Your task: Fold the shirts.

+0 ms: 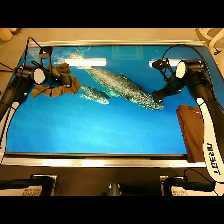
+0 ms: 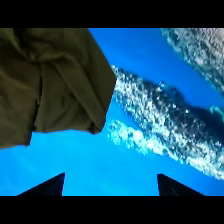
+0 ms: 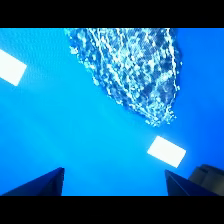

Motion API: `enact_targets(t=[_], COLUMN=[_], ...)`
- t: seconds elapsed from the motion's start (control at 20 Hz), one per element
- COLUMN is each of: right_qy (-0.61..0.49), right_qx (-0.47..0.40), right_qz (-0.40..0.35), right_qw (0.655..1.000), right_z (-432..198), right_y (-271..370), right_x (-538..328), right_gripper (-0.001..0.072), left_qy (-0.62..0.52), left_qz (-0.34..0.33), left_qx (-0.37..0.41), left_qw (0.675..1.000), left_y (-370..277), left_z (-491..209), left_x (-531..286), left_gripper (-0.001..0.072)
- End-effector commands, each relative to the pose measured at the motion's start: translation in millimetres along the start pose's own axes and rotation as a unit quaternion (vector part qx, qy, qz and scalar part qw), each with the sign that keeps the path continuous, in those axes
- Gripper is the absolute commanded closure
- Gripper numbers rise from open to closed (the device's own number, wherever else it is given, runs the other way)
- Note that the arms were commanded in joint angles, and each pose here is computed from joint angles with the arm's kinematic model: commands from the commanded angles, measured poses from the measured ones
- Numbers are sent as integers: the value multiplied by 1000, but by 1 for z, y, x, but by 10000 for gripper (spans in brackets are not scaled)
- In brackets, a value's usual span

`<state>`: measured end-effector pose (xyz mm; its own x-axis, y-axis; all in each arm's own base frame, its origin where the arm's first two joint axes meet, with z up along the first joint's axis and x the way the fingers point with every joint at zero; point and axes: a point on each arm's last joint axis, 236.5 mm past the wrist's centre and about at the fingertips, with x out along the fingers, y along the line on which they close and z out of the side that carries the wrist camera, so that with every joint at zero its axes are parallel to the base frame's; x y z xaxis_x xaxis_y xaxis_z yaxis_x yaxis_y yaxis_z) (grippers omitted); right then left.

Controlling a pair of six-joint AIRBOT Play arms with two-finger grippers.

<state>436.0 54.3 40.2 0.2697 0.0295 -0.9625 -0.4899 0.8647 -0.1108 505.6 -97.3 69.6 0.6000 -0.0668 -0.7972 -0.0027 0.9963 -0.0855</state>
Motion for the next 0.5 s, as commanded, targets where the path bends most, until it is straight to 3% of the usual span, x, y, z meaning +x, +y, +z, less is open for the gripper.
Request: enact_targets(t=[0.0,0.05,0.2,0.35,0.4,0.45], right_qy=[-25,-25,-20,-19,-21,-23], right_qx=[-13,-13,-13,-11,-10,-8], right_qz=[-15,-15,-12,-4,0,5], right_qw=[999,999,1000,1000,1000,1000], right_z=[12,12,11,11,12,13], right_y=[-7,-7,-6,-3,-1,1], right_x=[0,1,4,6,7,6], right_gripper=[24,24,24,24,24,24], left_qy=[-101,-108,-28,48,59,68], left_qz=[-13,-6,19,58,66,72], left_qx=[1,-9,-138,-190,-212,-235], left_qw=[995,994,990,979,973,967], left_y=[1,14,74,131,141,148], left_z=[48,56,48,35,31,25], left_x=[14,24,57,76,84,94], left_gripper=[82,193,194,188,112,-13])
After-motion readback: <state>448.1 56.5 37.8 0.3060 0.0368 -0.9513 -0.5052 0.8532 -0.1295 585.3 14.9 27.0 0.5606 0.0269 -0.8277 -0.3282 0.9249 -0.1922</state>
